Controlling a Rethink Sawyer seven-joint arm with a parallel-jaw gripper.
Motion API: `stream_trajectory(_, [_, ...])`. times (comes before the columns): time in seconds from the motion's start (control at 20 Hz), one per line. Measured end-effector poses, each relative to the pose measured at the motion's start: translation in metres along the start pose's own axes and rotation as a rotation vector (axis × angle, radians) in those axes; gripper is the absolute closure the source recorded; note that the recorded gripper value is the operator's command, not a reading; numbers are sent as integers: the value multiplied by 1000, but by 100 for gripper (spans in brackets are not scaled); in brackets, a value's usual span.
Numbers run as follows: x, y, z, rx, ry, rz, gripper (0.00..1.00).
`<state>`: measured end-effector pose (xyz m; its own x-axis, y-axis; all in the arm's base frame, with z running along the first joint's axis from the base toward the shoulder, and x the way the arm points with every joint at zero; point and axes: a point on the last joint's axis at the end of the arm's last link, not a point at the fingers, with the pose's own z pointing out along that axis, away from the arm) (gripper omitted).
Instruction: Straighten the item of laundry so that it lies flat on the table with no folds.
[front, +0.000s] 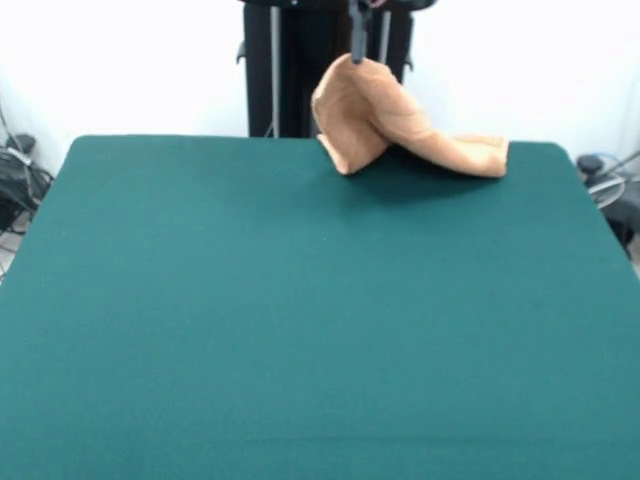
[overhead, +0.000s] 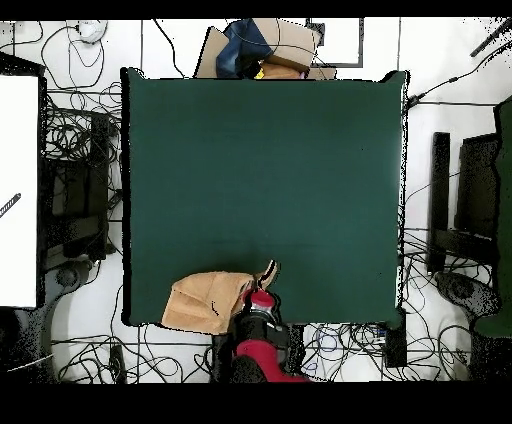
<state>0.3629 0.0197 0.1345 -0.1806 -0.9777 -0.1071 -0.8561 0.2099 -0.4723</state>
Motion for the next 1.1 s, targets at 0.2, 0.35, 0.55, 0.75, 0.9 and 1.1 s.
stream_trajectory(0.2, [6,-6,1,15,6,18,100])
stream_trajectory(0.35, [6,-9,2,23,7,28,100])
stream_trajectory(0.55, [5,-20,6,48,13,87,100])
stream_trajectory(0.75, [-2,-28,10,65,11,139,100])
stream_trajectory(0.9, [-5,-32,12,75,7,163,100])
stream_trajectory(1.1, [-10,-41,17,94,2,196,100])
